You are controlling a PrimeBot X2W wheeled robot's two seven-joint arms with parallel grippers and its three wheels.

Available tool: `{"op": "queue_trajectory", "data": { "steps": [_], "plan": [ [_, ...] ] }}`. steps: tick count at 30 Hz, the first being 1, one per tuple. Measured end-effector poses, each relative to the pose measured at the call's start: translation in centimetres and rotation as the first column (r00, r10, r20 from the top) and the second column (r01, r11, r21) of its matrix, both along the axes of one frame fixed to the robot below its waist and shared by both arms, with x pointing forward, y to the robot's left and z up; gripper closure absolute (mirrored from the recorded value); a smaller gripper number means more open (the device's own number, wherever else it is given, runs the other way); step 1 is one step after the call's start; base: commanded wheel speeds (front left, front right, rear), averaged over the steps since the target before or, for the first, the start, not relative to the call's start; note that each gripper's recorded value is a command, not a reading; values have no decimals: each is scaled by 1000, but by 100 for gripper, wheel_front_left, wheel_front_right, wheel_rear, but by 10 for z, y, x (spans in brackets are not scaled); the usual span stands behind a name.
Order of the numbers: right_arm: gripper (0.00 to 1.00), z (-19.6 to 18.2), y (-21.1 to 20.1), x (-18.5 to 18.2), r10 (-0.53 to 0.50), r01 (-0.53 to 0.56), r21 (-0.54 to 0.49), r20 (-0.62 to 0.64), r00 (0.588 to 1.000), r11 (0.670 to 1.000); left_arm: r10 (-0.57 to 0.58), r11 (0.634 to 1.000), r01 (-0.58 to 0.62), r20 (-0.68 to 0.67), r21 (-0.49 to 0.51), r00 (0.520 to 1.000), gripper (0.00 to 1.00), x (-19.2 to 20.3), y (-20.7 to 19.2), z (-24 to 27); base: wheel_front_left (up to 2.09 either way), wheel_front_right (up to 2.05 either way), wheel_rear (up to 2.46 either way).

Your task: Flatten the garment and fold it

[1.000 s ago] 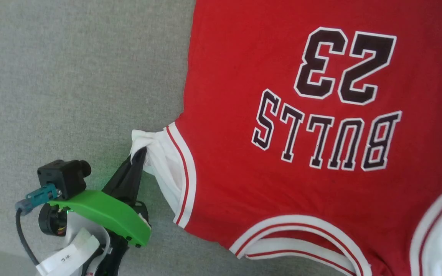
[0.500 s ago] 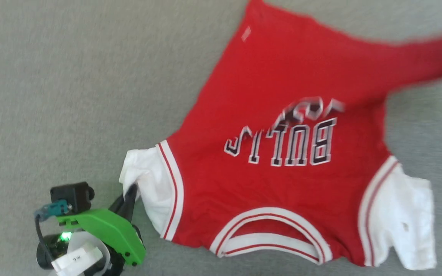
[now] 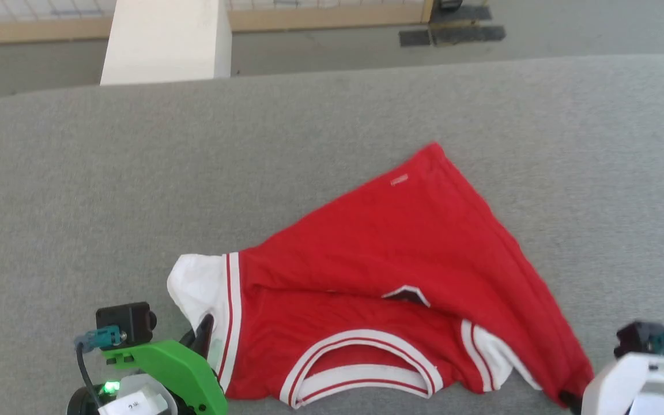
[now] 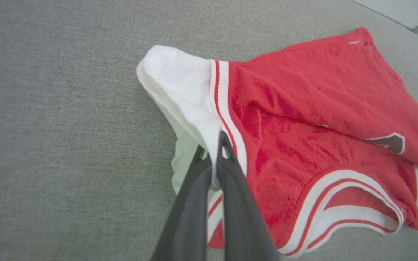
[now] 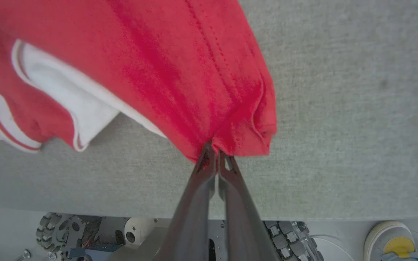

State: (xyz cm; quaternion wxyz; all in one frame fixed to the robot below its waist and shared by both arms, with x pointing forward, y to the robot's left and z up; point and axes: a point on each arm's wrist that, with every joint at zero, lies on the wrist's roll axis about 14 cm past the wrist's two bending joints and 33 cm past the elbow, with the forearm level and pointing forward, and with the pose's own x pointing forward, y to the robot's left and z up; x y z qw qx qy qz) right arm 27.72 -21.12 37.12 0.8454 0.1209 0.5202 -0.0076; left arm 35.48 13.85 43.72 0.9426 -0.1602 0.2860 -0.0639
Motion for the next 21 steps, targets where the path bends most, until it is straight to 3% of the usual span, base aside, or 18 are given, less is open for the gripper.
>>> {"op": "queue_trajectory", "data": {
  "steps": [1, 2, 5, 7, 11, 14, 17, 21],
  "plan": [
    [93, 0, 1, -5, -13, 13, 12, 9, 1000, 1000, -1, 1000, 1, 5, -1, 1000, 100, 0, -1, 2, 0, 0, 0],
    [0, 1, 1, -6, -25, 25, 19, 26, 999, 1000, -1, 1000, 1, 9, -1, 1000, 100, -1, -1, 3, 0, 0, 0],
    [0, 19, -8, 6, -83, 79, 32, 154, 985, 996, 6, 1000, -6, 13, 1, 1000, 100, -5, -1, 5, 0, 0, 0],
    [0, 41, -20, 21, -121, 119, 24, 283, 952, 993, 9, 1000, -9, 18, 2, 1000, 100, -6, -1, 7, 0, 0, 0],
    [0, 112, -32, 70, -155, 158, 46, 589, 793, 986, 8, 1000, -8, 31, 2, 1000, 100, -7, -1, 11, 0, 0, 0],
    [0, 147, -31, 99, -145, 147, 57, 695, 704, 988, 7, 1000, -7, 32, 0, 999, 100, -6, -1, 12, 0, 0, 0],
    [0, 164, -21, 128, -108, 104, 51, 729, 676, 993, 11, 1000, -11, 23, -1, 1000, 100, -5, 1, 9, 0, 0, 0],
    [0, 173, 3, 174, -25, 16, 19, 726, 687, 1000, 12, 1000, -12, 7, 0, 1000, 100, 0, 2, 4, 0, 0, 0]
  ]
}}
